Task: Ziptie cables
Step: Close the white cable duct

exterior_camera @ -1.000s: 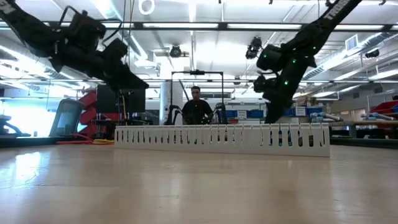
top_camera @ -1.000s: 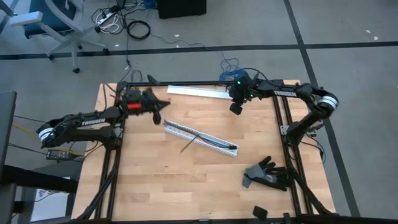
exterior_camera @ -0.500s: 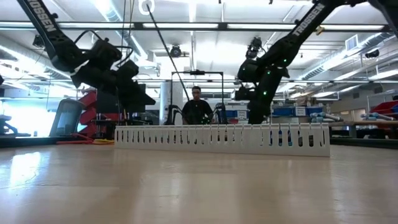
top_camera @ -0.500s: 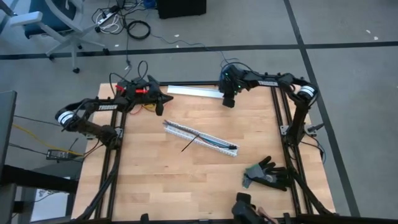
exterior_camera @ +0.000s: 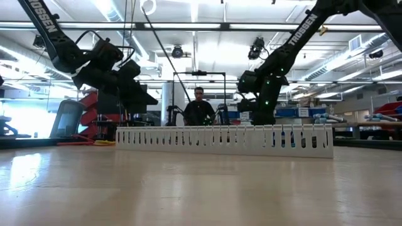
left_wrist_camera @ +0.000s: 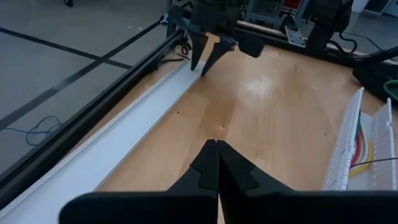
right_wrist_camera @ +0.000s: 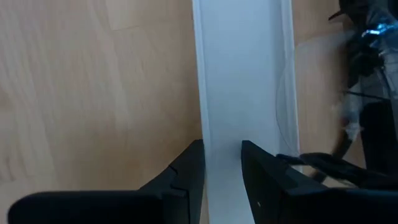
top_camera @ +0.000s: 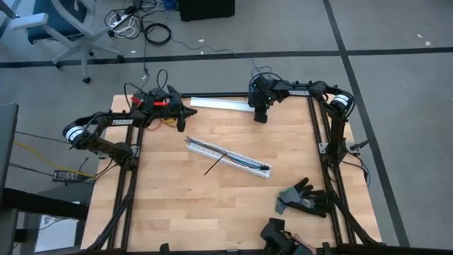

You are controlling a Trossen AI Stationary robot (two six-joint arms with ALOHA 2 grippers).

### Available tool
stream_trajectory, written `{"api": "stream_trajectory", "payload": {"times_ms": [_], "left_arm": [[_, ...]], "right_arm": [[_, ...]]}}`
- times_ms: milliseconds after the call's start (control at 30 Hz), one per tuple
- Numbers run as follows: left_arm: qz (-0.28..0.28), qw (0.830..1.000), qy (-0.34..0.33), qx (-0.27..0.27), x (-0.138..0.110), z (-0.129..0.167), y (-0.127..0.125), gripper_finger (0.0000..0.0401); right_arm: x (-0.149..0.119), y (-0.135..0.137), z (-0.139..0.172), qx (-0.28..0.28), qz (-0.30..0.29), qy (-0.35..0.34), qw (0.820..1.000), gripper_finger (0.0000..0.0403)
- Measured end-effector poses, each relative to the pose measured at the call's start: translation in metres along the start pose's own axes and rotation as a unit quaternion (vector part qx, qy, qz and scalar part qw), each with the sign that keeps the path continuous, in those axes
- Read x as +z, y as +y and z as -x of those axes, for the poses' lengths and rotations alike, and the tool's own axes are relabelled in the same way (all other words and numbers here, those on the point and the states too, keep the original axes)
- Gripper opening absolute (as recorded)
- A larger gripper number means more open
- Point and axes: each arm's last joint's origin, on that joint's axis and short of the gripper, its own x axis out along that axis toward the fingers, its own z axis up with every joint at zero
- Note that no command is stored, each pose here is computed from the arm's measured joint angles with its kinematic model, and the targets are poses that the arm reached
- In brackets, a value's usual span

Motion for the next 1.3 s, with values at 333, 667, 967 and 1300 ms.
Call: {"api": "stream_trajectory", "payload": {"times_ms": [333, 667, 967, 1300], "left_arm": [[0.0, 1.0, -0.001, 0.0, 0.0, 0.0, 0.0, 0.0003], [0.003, 1.0, 0.004, 0.0, -0.001, 0.0, 0.0, 0.0003], [0.014, 1.0, 0.02, -0.001, -0.004, 0.0, 0.0, 0.0003], [0.047, 0.998, 0.052, -0.009, -0.011, -0.001, -0.004, 0.0003]], "right_arm": [[-0.007, 0.004, -0.001, 0.033, -0.004, 0.029, 0.999, 0.0017], [-0.005, 0.029, 0.009, 0.086, -0.045, 0.063, 0.993, 0.0003], [0.014, 0.074, 0.063, 0.109, -0.051, 0.046, 0.992, 0.0], [0.028, 0.125, 0.133, 0.114, -0.042, -0.036, 0.992, 0.0]]}}
